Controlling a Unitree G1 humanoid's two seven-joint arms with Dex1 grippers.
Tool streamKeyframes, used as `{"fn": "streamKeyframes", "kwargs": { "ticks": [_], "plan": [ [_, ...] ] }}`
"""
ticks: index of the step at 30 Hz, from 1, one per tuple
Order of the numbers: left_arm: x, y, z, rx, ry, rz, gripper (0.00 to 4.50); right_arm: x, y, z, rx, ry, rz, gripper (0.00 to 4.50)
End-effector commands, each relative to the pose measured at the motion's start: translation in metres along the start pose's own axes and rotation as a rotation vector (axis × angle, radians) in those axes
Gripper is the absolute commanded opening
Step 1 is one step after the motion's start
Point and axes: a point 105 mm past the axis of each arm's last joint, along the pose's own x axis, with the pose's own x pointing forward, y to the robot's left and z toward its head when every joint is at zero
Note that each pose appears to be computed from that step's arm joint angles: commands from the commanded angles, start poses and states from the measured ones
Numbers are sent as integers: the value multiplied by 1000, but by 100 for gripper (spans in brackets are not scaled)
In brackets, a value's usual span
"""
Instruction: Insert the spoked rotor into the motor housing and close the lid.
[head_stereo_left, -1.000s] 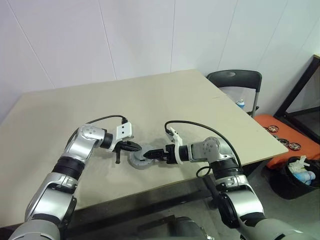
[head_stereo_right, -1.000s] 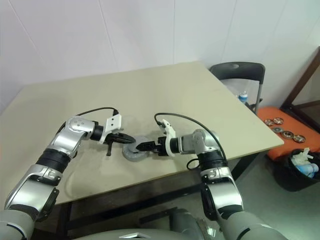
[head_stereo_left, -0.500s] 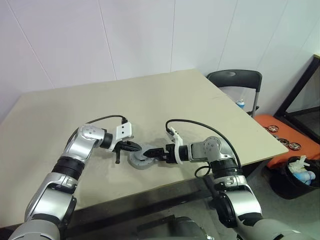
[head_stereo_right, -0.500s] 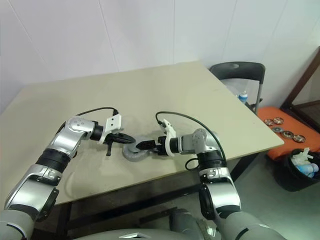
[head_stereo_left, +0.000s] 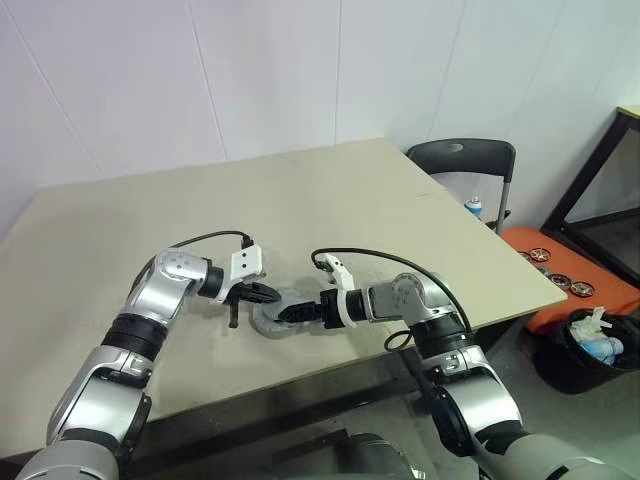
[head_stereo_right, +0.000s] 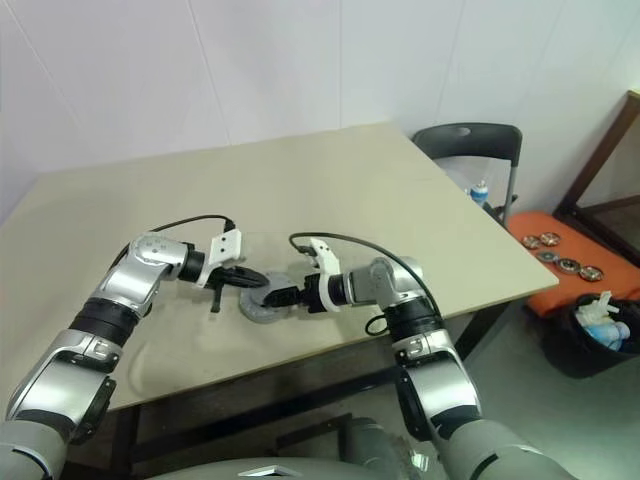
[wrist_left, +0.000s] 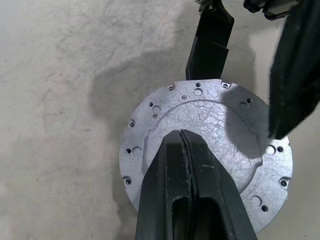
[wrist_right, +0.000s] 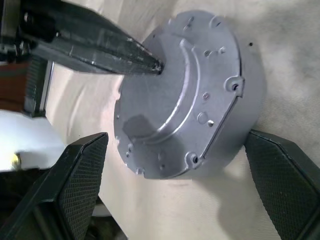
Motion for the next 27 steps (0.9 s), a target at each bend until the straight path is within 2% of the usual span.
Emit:
{"fn": "streamKeyframes", "kwargs": {
  "ticks": [1, 10, 18, 27],
  "plan": [
    [14, -22, -38, -90, 130, -86, 0, -8, -11, -3, 57, 18, -36, 447],
    [15, -23, -37, -89, 123, -87, 0, -15, -17, -7, 182, 38, -35, 447],
    [15, -22, -36, -86, 124, -85, 0, -4, -8, -18, 213, 77, -21, 447],
    [15, -23, -35, -83, 120, -85, 0, -22, -32, -28, 239, 92, -98, 447]
  ]
}}
